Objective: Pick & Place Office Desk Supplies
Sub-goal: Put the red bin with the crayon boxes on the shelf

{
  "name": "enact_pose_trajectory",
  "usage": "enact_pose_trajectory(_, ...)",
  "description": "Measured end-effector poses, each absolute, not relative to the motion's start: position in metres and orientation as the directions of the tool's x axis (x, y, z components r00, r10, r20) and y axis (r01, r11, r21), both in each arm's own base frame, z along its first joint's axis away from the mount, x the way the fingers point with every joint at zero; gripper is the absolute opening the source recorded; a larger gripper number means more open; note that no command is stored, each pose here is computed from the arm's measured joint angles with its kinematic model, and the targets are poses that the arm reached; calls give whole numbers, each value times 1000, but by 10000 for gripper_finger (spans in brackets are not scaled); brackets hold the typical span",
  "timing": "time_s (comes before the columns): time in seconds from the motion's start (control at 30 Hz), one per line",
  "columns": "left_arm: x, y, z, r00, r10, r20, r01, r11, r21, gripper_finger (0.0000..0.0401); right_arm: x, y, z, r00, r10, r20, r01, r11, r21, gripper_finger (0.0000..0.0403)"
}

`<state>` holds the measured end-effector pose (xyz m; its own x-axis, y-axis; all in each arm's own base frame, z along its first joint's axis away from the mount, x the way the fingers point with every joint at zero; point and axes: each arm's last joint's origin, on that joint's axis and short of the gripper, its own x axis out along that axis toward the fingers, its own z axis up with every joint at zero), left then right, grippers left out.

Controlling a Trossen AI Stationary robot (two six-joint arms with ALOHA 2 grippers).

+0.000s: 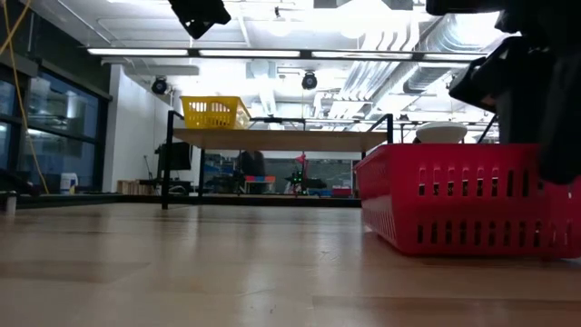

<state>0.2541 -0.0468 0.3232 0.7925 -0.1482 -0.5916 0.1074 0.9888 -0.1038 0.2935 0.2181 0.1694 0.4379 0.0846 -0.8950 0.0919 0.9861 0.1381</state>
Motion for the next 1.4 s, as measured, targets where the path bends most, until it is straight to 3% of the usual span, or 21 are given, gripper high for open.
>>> enact_pose_trajectory(0.53, 254, -47, 323, 793, -148, -591, 107, 989, -104, 83, 296, 216, 158, 412, 48, -910, 103, 990, 99, 98)
enact_pose_trajectory(0.87, 254, -47, 323, 793, -148, -591, 107, 989, -104, 83, 296, 215, 159, 416, 43, -908, 103, 990, 94, 9)
enact_pose_trajectory(1.23, 254, -47, 323, 792, -148, -592, 107, 989, -104, 83, 296, 215, 160, 429, 27, -903, 102, 992, 79, 3)
enact_pose_trajectory(1.4, 254, -47, 323, 793, -148, -591, 107, 989, -104, 83, 299, 216, 179, 396, -24, -918, 94, 995, 14, 2)
